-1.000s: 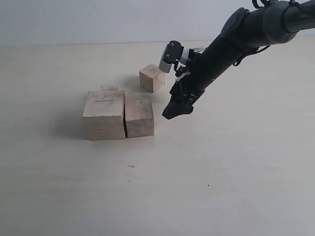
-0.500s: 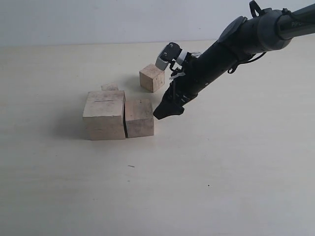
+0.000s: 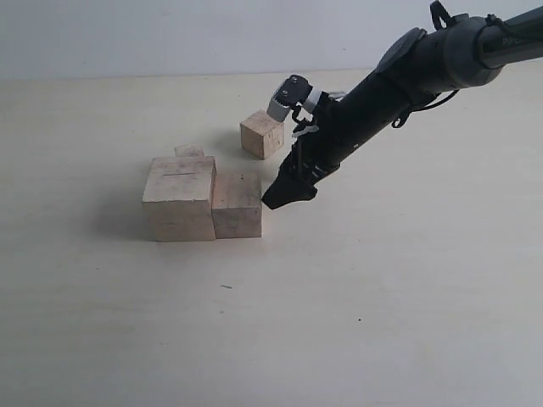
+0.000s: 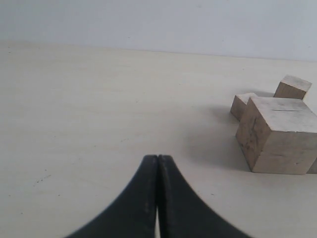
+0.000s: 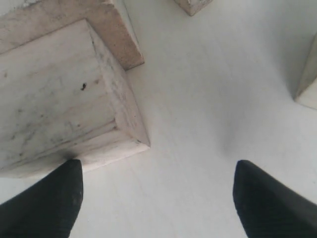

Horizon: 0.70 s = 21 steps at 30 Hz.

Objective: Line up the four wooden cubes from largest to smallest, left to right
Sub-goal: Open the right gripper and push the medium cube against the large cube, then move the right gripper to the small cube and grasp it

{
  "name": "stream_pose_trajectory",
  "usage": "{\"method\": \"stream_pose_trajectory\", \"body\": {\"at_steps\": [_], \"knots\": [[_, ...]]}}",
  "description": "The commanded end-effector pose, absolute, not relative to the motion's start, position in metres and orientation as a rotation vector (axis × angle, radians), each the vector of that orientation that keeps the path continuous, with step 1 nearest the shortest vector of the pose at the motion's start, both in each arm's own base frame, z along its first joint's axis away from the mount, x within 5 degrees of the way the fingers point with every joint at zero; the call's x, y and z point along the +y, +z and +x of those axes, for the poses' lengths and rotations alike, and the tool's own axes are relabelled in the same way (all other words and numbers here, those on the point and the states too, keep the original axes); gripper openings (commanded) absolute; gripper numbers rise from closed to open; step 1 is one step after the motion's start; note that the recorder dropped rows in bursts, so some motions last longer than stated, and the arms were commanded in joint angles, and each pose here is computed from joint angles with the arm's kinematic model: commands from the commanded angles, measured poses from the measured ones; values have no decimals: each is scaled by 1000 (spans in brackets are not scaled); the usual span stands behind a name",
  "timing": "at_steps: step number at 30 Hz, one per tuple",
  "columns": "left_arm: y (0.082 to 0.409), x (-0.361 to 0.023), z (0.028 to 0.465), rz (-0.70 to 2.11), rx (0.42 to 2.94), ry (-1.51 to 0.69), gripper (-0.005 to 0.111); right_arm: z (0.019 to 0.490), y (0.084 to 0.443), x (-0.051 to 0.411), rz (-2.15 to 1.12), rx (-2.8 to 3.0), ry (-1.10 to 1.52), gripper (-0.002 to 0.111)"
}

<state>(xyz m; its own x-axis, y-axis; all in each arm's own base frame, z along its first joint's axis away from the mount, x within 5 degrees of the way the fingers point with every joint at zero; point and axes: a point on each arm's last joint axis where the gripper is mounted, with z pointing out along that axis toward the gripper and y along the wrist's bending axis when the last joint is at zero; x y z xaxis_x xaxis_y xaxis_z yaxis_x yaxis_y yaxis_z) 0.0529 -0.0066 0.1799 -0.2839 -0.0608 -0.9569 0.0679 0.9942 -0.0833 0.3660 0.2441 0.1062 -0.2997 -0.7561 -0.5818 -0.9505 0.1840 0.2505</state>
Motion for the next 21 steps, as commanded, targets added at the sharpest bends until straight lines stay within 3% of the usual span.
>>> {"method": "stream_pose_trajectory", "body": {"at_steps": [1,6,11,16,21], "knots": [[181,-7,53,6,1842,-135,0,366,120,243,-1673,2088,771,78],[181,-7,53,6,1842,-135,0,372,151,237,-1685,2004,590,78],[181,-7,53,6,1842,-135,0,388,179,238,-1456,1950,448,78],[181,-7,53,6,1842,-135,0,399,180,244,-1239,1945,440,78],[181,-7,53,6,1842,-135,0,407,170,261,-1220,1919,455,78]]}}
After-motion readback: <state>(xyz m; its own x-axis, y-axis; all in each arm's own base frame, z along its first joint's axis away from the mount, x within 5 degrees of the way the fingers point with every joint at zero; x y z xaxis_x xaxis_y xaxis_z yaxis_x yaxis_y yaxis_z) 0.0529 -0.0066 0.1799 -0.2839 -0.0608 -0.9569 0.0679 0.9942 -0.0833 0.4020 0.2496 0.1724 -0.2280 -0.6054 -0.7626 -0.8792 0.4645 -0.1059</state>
